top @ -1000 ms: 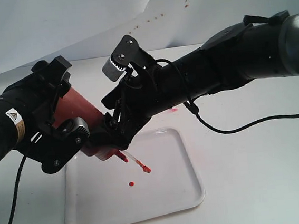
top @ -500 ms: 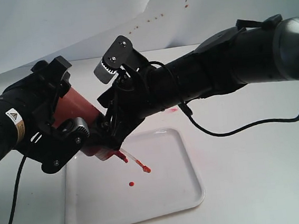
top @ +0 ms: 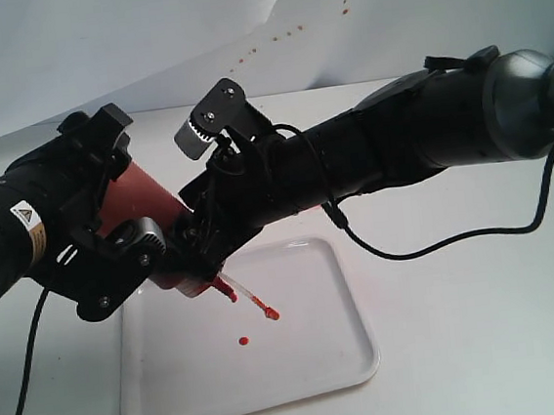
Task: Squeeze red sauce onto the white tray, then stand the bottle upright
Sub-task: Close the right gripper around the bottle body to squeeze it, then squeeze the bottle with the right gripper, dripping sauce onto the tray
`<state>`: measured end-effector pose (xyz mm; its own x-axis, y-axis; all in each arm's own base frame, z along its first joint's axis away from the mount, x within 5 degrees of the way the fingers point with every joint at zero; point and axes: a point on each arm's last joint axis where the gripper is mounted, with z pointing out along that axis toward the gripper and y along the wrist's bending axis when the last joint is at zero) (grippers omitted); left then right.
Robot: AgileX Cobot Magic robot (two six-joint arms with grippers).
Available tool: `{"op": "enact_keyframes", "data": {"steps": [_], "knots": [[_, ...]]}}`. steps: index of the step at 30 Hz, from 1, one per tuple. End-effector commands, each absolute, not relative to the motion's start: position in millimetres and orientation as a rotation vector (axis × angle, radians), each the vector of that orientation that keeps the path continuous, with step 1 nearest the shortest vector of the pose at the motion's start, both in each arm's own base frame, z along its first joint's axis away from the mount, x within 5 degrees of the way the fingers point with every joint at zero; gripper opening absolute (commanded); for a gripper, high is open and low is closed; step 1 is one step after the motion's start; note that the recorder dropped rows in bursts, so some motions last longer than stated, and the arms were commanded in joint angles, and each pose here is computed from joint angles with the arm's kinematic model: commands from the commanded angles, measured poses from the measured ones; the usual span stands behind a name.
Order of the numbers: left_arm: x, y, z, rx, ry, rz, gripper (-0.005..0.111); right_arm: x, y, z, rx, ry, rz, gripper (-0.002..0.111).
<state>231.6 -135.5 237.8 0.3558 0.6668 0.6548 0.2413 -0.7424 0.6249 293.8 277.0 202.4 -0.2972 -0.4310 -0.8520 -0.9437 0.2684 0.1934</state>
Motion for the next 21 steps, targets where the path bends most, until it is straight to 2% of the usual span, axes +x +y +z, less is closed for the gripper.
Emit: {"op": "enact_keyframes", "data": {"steps": [1, 3, 5, 13, 21], "knots": [[232.5, -136.7, 246.4, 2.153, 0.800, 1.381, 0.000, 292.1, 279.3, 206.6, -1.253, 1.831, 0.976, 0.085], [232.5, -136.7, 246.4, 2.153, 0.800, 1.381, 0.000, 292.1, 279.3, 206.6, -1.253, 1.831, 0.976, 0.080], [232.5, -136.7, 246.4, 2.153, 0.800, 1.381, 0.000, 291.8, 279.4, 206.7, -1.255, 1.829, 0.981, 0.070], [232.5, -136.7, 246.4, 2.153, 0.800, 1.381, 0.000, 290.5, 278.8, 205.2, -1.298, 1.821, 0.964, 0.001], [232.5, -136.7, 246.4, 2.153, 0.800, 1.381, 0.000, 290.6, 278.1, 204.0, -1.319, 1.818, 0.942, 0.001]]}}
